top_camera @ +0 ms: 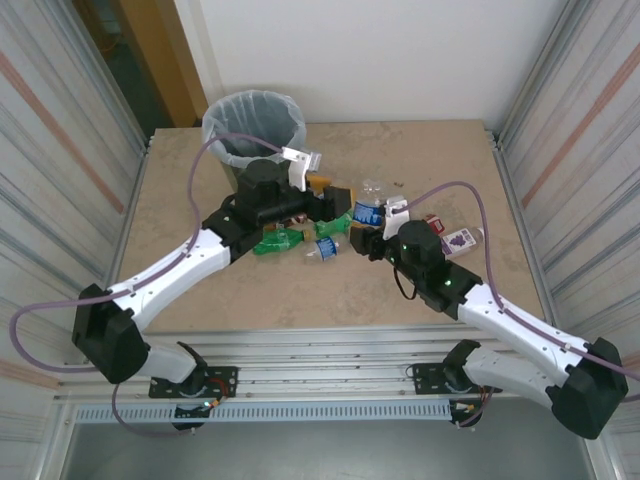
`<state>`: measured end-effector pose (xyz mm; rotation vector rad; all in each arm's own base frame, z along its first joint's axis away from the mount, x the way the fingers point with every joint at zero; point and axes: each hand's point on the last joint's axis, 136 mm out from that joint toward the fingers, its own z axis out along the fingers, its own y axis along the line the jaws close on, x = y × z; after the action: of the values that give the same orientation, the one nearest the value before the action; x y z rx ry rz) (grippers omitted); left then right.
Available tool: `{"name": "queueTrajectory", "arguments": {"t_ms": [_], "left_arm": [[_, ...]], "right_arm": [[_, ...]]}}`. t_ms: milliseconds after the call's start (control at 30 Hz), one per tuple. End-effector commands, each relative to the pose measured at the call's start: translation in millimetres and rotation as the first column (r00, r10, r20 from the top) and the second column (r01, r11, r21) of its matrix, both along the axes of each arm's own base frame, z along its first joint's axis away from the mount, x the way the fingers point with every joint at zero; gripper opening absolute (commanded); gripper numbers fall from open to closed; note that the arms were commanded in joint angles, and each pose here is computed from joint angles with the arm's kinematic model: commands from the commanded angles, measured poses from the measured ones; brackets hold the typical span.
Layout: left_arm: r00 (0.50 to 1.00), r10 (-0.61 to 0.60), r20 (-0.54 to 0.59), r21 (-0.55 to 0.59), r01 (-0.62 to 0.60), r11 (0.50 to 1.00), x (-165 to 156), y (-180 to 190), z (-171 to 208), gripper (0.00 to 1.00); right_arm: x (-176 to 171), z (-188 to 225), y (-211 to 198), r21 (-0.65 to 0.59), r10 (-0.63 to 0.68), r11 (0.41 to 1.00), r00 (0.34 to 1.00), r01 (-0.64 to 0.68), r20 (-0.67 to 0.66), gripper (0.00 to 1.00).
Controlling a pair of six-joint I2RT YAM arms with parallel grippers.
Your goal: Put the plastic bottles in the bin
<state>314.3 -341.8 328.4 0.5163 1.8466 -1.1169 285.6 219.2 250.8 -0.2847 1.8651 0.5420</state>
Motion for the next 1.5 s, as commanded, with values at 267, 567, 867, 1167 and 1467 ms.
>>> {"name": "queueTrajectory", "arguments": {"t_ms": [267, 567, 867, 1167, 1467], "left_arm": [[0.989, -0.139, -0.052, -0.001, 0.140, 0.990, -14.2, -26.3, -6.7, 0.86], [0.986, -0.157, -0.051, -0.023, 0.156, 0.988, -15.2, -29.4, -5.7, 0.58], [0.993, -0.120, 0.015, 0.014, 0.120, 0.993, -12.1, -20.7, 3.2, 0.24], [0.976, 0.060, 0.208, 0.115, -0.085, 0.990, 26.3, 26.7, 38.6, 0.18], [0.864, 0.231, 0.447, 0.141, -0.323, 0.936, 80.7, 82.7, 100.3, 0.18]], "right_arm": [[3.2, 41.0, 36.7, 0.043, 0.114, 0.992, 0.988, -0.119, 0.108, 0.21], [-2.0, 43.2, 48.3, 0.038, 0.156, 0.986, 0.981, -0.161, 0.112, 0.22], [1.3, 36.7, 39.9, 0.017, 0.106, 0.994, 0.991, -0.108, 0.080, 0.59], [-7.2, 47.5, 20.9, 0.040, 0.057, 0.997, 0.995, -0.060, 0.079, 0.98], [-15.0, 57.5, -23.0, 0.062, -0.103, 0.993, 0.993, 0.099, 0.065, 0.98]]}}
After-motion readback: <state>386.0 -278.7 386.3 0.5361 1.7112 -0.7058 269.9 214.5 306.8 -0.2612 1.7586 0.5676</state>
